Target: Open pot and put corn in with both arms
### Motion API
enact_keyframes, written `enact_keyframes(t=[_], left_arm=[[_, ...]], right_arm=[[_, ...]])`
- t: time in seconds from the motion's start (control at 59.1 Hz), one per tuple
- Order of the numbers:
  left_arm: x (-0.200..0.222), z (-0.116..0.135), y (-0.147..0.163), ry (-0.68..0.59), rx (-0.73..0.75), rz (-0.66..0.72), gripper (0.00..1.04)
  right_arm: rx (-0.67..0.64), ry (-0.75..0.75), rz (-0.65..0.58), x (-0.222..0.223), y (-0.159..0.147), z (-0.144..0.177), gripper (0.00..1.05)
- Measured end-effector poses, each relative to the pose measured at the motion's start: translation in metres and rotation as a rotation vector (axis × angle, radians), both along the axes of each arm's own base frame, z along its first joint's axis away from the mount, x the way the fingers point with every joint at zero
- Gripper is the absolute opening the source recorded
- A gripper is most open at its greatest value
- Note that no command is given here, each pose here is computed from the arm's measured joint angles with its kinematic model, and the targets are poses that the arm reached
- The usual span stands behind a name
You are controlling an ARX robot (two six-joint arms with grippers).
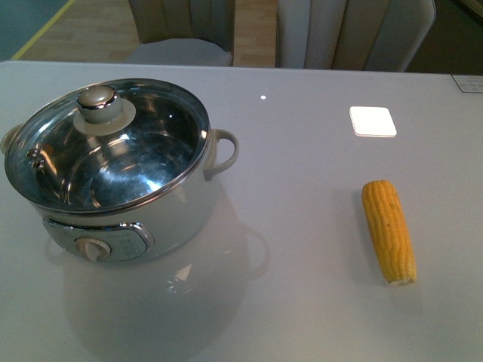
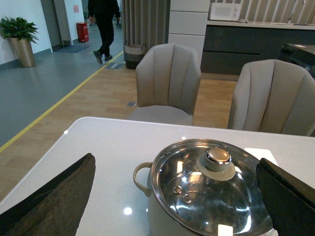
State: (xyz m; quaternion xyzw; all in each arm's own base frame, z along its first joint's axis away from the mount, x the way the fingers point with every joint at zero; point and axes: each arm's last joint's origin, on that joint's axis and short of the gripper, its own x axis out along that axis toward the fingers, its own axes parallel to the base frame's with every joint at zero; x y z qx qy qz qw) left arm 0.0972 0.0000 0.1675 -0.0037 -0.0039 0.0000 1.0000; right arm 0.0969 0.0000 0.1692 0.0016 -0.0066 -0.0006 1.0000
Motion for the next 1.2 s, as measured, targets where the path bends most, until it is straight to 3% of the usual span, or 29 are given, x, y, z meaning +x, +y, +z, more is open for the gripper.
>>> enact_keyframes(t=[0.593,0.711,0.813,1.016,1.202], left_arm=[[0.0,0.0,0.0,0.003,-0.004,0.003,0.98],[0.007,0.002,-0.004,0.356,-0.161,0.142,0.98],[0.027,0.01,-0.013,0.42,-0.234,0.132,0.98],[0.082,0.025,-0.032,0.374,-0.272,0.059,0.98],[0.165,0.008,-0.07,0.35,-0.187,-0.05,0.98]], right_arm=[[0.0,0.0,0.0,0.0,0.0,0.0,0.96],[0.0,0.0,0.0,0.0,0.0,0.0,0.96],[0.0,0.0,0.0,0.0,0.0,0.0,0.96],[0.0,0.0,0.0,0.0,0.0,0.0,0.96],[0.0,0.0,0.0,0.0,0.0,0.0,0.96]])
